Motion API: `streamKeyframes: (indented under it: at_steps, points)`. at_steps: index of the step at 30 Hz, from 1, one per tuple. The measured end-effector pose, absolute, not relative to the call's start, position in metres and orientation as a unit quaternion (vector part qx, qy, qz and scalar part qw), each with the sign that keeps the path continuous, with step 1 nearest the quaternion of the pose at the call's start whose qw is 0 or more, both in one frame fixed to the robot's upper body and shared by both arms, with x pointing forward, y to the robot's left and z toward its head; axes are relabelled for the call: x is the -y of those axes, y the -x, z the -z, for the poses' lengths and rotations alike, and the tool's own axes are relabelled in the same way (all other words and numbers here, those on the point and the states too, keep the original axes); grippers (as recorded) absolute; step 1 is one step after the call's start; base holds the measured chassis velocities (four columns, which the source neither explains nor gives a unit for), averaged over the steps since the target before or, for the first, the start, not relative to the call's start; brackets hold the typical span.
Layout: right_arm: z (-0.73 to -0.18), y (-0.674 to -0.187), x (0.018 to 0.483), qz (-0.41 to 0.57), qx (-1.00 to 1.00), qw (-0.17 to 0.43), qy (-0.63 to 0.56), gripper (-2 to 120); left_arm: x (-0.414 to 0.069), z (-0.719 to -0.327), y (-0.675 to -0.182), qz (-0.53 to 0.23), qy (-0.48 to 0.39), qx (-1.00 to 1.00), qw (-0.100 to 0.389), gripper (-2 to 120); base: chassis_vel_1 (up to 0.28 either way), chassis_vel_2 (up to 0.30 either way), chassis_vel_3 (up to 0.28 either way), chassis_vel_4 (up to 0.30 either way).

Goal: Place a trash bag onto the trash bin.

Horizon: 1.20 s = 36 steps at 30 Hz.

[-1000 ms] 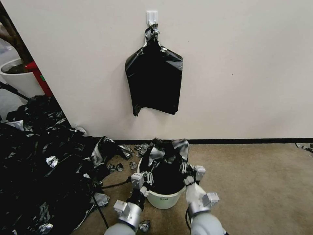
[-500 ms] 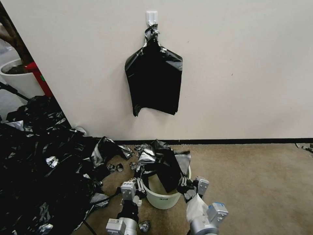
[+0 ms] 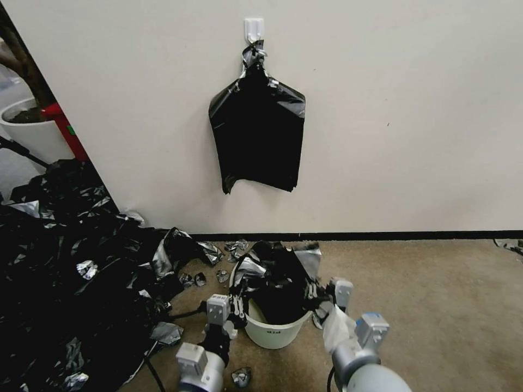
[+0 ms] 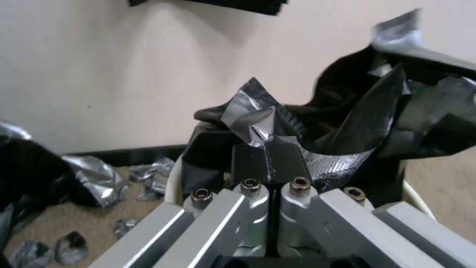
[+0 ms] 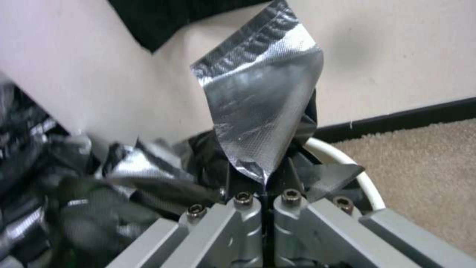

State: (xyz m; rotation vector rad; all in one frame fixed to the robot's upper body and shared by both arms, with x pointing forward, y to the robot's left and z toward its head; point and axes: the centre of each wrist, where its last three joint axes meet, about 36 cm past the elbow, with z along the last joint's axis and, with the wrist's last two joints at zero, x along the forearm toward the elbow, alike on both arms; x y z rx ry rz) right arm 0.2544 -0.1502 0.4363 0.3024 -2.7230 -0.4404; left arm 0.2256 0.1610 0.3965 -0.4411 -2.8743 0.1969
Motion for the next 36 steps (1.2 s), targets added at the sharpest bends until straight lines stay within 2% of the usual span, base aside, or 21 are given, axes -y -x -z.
streamKeyframes:
  at_steps: [4, 13, 24, 30, 36]
  points:
    - [-0.451, -0.257, 0.158, 0.111, 0.961, 0.228, -0.105, 0, -0.176, -0.415, -0.23, -0.027, 0.177, 0.974, 0.142, 0, 0.0, 0.0, 0.0, 0.0]
    - [-0.472, -0.227, 0.166, 0.05, 0.936, 0.338, -0.084, 0, -0.17, -0.439, -0.206, 0.025, 0.117, 0.969, 0.217, 0, 0.0, 0.0, 0.0, 0.0]
    - [-0.452, -0.216, 0.157, 0.033, 0.923, 0.372, -0.089, 0, -0.165, -0.449, -0.194, 0.033, 0.093, 0.959, 0.266, 0, 0.0, 0.0, 0.0, 0.0]
    - [-0.43, -0.217, 0.156, -0.011, 0.919, 0.384, -0.087, 0, -0.162, -0.433, -0.196, 0.043, 0.083, 0.95, 0.298, 0, 0.0, 0.0, 0.0, 0.0]
    - [-0.416, -0.221, 0.156, -0.027, 0.921, 0.38, -0.084, 0, -0.156, -0.418, -0.202, 0.042, 0.076, 0.948, 0.307, 0, 0.0, 0.0, 0.0, 0.0]
